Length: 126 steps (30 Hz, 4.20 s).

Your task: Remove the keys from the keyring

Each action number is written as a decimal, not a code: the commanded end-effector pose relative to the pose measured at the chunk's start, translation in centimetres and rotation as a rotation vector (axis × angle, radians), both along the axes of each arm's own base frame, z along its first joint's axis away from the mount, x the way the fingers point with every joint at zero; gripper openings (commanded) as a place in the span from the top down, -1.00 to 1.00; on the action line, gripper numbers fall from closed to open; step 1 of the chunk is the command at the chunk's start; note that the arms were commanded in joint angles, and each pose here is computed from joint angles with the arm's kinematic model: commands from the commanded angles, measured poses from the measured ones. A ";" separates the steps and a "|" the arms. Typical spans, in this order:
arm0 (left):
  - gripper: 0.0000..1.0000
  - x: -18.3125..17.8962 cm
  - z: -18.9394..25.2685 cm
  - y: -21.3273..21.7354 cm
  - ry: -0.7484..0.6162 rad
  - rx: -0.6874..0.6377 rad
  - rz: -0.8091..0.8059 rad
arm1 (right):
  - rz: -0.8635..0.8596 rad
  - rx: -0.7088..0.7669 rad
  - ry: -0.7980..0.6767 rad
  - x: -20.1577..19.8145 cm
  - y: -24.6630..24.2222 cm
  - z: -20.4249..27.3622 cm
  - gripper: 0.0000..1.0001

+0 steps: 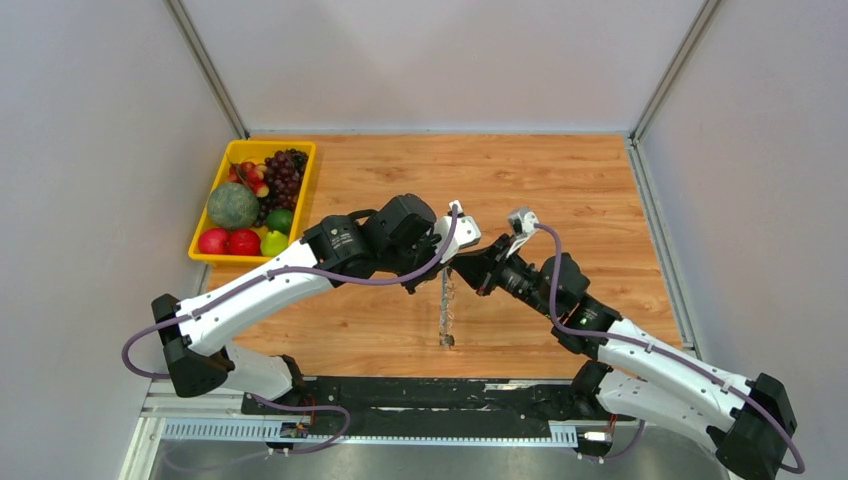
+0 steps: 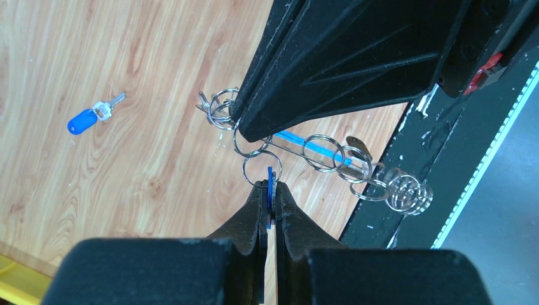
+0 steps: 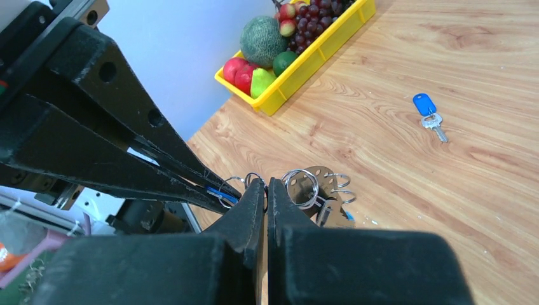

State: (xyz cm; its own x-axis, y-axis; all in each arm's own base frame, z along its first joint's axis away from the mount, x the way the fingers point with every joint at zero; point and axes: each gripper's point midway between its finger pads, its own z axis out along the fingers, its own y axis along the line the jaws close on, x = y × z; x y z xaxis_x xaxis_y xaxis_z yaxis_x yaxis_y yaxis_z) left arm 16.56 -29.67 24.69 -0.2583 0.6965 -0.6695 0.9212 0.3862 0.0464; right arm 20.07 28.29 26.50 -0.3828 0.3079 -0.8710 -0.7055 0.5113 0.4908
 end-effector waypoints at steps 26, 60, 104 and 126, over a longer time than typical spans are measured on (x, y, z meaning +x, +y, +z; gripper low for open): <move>1.00 -5.0 -2.3 -4.9 0.006 -0.018 -0.169 | -0.495 0.313 0.343 5.6 -5.5 -1.4 1.00; 1.00 -5.2 4.5 -2.7 -0.075 -0.193 -0.274 | -0.209 0.000 -0.318 -1.0 -7.9 1.8 0.02; 1.00 -5.4 4.9 -2.2 -0.094 -0.172 -0.325 | 0.281 -0.114 -0.657 -6.8 -2.0 3.9 0.11; 1.00 -4.9 5.1 -2.2 -0.105 -0.165 -0.303 | 0.408 -0.131 -0.647 -8.7 -0.1 3.1 0.55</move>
State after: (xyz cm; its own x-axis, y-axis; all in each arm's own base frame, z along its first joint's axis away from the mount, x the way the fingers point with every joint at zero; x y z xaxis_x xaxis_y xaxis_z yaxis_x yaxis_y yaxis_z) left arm 11.32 -31.33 26.96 -0.0318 0.6793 -0.7332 0.9914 0.1146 0.0632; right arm 12.24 27.97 27.28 0.1127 0.0872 -0.9898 -0.9733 0.2102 -0.0923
